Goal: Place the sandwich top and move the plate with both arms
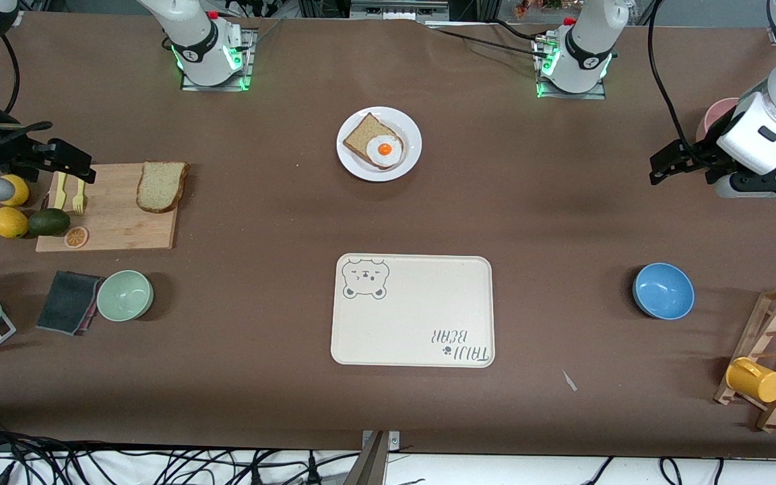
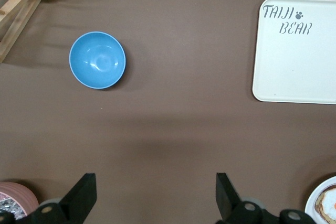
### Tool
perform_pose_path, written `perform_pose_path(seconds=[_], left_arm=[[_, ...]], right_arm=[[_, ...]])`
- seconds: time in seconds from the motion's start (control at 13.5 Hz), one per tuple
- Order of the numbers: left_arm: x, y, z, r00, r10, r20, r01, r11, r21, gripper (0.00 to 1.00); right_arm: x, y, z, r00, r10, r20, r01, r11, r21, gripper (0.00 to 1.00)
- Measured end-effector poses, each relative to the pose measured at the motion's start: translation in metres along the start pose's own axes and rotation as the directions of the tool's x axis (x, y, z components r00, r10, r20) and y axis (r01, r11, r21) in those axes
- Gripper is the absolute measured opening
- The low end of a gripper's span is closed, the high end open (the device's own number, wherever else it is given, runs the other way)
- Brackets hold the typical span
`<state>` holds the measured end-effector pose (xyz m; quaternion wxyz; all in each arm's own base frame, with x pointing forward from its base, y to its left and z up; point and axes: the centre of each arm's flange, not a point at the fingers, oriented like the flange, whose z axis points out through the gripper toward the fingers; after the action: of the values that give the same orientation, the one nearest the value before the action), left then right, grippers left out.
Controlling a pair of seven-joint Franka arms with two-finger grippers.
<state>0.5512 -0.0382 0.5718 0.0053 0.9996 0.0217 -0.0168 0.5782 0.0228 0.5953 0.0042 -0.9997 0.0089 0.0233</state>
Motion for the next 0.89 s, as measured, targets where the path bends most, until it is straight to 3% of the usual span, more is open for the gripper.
perform_pose_path(seconds=[0.89], left_arm=[[0.0,0.0002,0.0,1.0,0.0,0.0,0.0,1.0,0.0,1.0]], right_arm=[[-0.0007,-0.0029,0.0062,1.0,0.003,0.014,-0.003,1.0,-0.002,0.99]])
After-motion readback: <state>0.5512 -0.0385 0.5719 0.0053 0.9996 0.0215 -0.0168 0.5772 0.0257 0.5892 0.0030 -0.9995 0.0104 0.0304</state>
